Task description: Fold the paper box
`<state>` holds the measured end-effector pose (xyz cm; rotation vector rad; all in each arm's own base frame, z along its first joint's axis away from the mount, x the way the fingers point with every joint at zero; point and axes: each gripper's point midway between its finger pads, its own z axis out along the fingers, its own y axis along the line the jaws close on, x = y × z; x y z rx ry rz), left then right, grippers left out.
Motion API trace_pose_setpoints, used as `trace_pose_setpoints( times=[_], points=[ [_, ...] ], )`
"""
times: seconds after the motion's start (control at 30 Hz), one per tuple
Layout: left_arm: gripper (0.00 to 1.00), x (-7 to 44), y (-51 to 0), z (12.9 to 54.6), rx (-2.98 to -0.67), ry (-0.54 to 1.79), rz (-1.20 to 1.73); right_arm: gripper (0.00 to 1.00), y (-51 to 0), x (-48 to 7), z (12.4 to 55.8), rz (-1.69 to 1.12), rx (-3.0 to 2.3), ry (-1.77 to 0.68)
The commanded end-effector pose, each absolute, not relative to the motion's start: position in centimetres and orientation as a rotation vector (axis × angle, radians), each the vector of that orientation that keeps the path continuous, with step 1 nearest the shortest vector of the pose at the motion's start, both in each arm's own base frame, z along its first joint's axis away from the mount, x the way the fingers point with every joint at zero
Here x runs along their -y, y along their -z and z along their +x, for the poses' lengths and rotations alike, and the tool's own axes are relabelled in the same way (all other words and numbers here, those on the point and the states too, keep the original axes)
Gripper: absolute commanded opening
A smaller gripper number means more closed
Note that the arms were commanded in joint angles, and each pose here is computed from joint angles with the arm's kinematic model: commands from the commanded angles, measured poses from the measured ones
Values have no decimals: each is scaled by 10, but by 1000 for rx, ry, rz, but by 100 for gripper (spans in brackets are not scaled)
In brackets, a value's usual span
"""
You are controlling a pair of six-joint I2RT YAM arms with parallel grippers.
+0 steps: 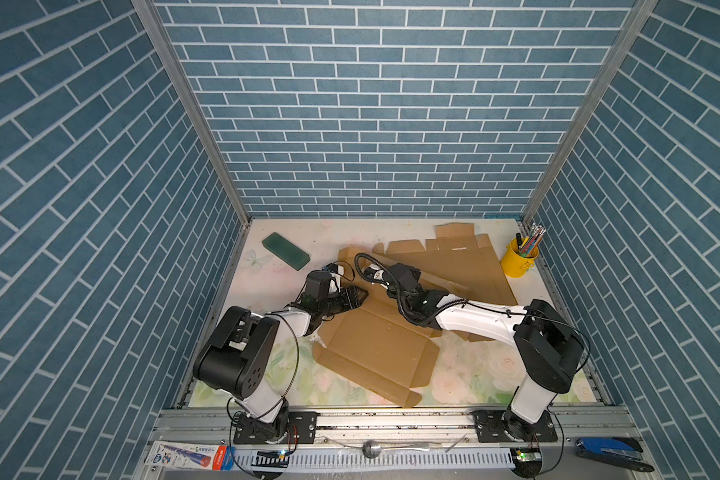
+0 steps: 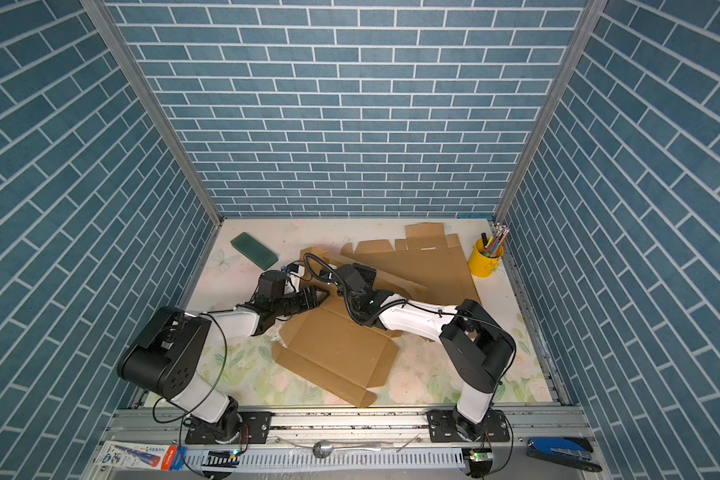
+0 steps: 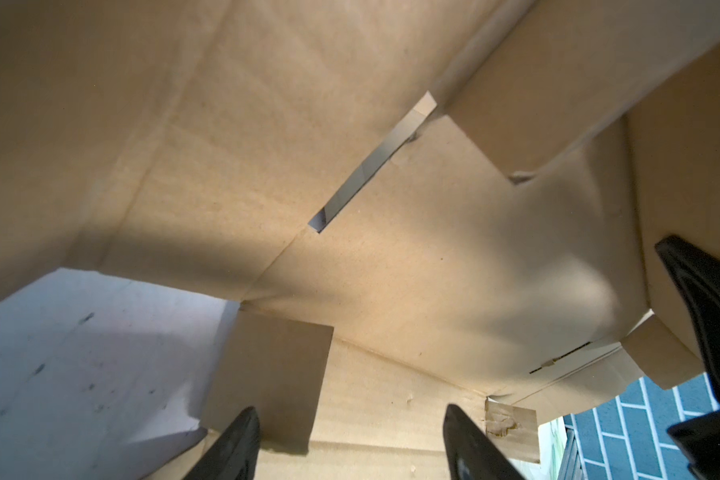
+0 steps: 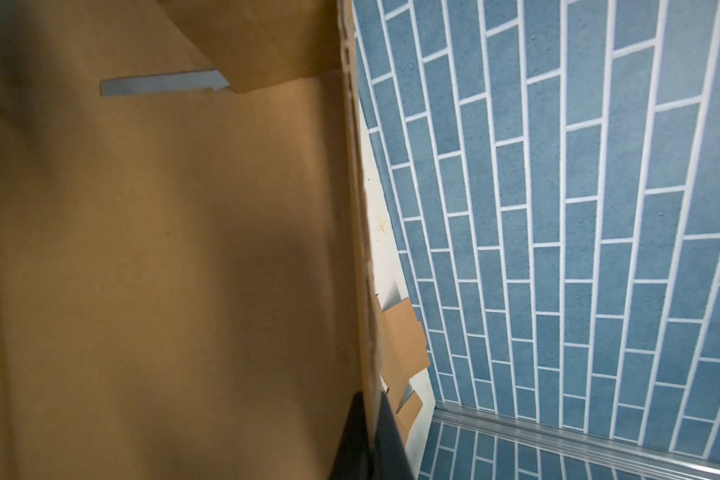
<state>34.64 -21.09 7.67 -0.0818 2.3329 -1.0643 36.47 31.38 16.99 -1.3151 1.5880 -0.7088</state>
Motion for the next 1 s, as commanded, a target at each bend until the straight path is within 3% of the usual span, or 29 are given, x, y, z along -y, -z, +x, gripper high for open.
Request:
trace_pose_setpoints(
  times=[0.0,0.23,0.43,0.63,0.97],
  points=[
    [71,209,-115,349,-2279,1041,8,0,-171,-308,364,-1326,-1573,721],
    [69,152,-180,357,-2214,968,-23,0,-184,-310,373,-1354,-1461,762],
    [68,82,-209,392,-2142,876,-208,0,-200,-321,383,-1388,-1305,811],
    [70,45,-179,439,-2176,722,-340,0,-203,-334,380,-1400,-1210,764],
    [72,67,-133,474,-2287,771,-200,0,-175,-332,361,-1396,-1193,747]
  ],
)
